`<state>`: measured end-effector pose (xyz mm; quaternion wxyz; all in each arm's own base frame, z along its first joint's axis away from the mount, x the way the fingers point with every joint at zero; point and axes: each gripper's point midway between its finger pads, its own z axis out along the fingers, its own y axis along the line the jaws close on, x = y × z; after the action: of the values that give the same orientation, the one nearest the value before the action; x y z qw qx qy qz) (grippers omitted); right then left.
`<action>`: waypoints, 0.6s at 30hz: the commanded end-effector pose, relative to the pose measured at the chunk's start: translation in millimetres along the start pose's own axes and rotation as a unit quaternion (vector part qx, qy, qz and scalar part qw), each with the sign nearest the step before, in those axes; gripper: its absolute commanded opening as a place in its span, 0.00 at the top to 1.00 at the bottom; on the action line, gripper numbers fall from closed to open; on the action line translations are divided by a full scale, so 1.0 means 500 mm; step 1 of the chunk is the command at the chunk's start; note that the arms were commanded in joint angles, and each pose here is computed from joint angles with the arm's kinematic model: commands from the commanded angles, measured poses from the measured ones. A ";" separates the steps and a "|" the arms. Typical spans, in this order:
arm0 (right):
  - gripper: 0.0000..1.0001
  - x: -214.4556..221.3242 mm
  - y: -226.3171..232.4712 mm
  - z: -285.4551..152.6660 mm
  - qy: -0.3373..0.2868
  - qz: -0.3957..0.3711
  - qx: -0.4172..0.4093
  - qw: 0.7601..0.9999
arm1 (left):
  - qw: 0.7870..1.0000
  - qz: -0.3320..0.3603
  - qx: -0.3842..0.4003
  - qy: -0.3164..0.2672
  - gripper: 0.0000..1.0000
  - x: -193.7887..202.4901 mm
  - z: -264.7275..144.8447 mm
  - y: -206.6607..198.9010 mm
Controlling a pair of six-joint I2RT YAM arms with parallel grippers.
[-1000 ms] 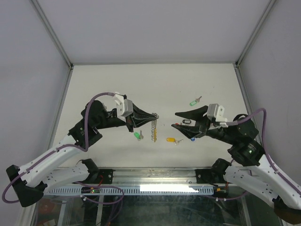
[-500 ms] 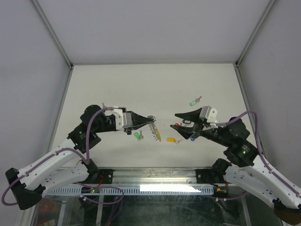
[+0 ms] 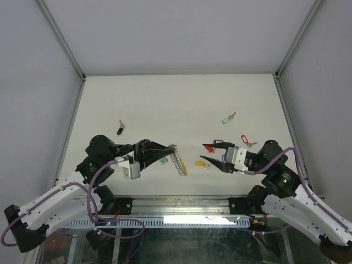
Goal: Put the keys on the keyring
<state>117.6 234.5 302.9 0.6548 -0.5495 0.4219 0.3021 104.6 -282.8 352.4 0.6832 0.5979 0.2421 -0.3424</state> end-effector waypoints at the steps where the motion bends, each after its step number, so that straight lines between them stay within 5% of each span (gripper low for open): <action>1: 0.57 0.005 0.011 0.000 0.003 -0.051 -0.025 0.998 | 0.989 0.126 0.027 -0.067 1.00 -0.061 -0.005 -0.015; 12: 0.62 0.036 0.011 0.016 0.028 -0.040 -0.032 0.998 | 0.978 0.179 0.063 -0.089 1.00 -0.068 -0.016 -0.052; 18: 0.62 0.083 -0.031 0.042 0.106 0.147 0.046 0.982 | 0.990 0.123 0.034 -0.055 1.00 -0.044 -0.007 -0.025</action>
<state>131.6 243.5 264.6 0.6024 -0.5727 0.4742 0.2903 76.8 -274.6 347.0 0.6993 0.6398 0.1102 -0.2991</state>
